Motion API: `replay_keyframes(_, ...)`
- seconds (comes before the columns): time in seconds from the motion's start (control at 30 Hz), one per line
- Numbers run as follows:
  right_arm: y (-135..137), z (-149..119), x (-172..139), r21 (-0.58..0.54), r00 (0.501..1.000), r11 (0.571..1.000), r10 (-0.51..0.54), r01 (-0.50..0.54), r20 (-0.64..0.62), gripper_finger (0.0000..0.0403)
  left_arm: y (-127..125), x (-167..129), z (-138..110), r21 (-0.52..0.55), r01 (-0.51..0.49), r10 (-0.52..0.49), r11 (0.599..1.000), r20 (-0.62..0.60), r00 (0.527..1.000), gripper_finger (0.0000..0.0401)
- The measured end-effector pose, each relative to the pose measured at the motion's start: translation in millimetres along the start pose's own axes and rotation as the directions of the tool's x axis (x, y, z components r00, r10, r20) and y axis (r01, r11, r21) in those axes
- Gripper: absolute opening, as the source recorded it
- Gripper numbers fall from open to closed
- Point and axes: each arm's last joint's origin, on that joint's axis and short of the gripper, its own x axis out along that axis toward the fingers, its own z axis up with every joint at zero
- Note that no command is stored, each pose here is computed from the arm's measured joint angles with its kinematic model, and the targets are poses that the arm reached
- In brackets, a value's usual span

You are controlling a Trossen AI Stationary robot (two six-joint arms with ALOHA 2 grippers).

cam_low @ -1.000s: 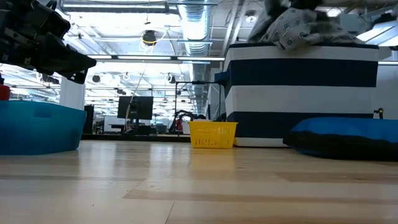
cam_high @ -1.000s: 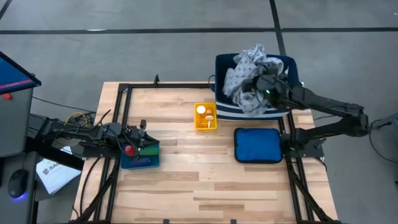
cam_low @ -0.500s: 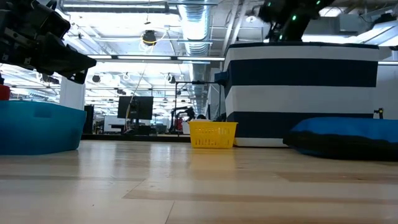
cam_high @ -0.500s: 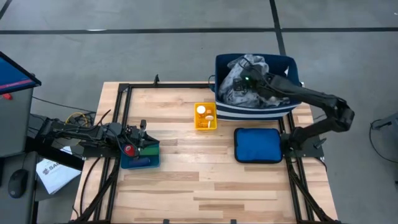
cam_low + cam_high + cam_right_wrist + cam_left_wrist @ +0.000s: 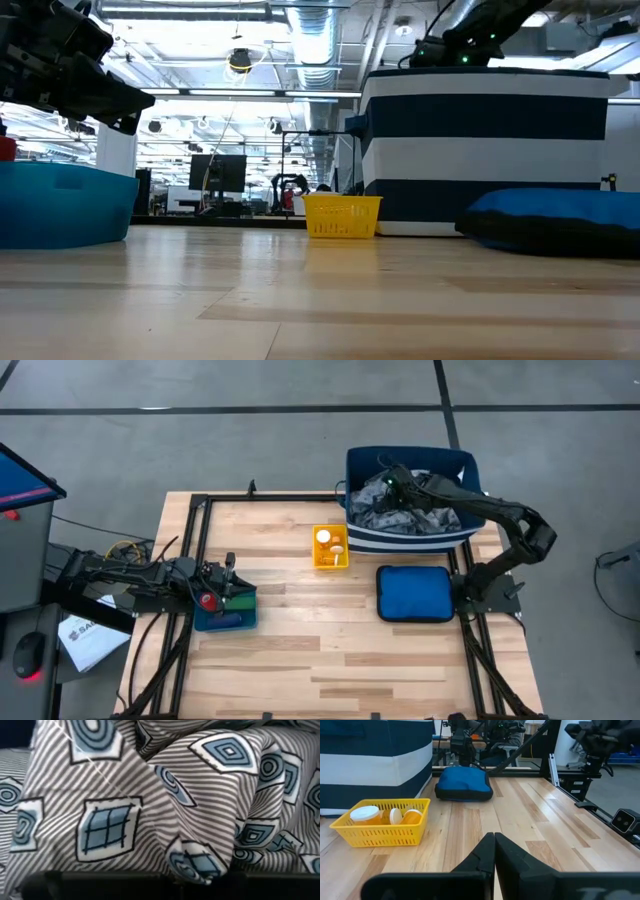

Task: Pick & place medical supplies in basket/bin
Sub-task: Put the blue patient gown into the blue and white bin, then return to Home Position

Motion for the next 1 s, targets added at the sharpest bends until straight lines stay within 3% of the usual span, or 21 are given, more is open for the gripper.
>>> replay_keyframes(0.37,-4.9,-10.5,4.9,-0.036,0.996,0.999,-0.003,0.0,-0.086,0.0027,0.0,0.0,0.1,0.0,0.0,0.0,1.0,0.001,1.0,0.0001)
replay_keyframes(0.53,-3.6,-13.4,4.0,-0.051,0.994,0.998,0.017,-0.023,-0.108,0.0091,0.0,0.0,0.1,0.0,-0.001,0.001,1.0,0.001,1.0,0.0001)
replay_keyframes(0.77,-10.9,-5.5,-15.5,-0.019,0.998,0.998,0.059,-0.06,-0.018,0.0191,0.0,0.0,0.1,0.0,0.0,0.0,1.0,0.001,1.0,0.0001)
replay_keyframes(1.0,-32.3,1.6,-54.6,0.076,0.988,0.99,0.113,-0.122,0.108,0.0237,0.0,0.0,0.1,0.0,0.0,0.0,1.0,0.001,1.0,0.0001)
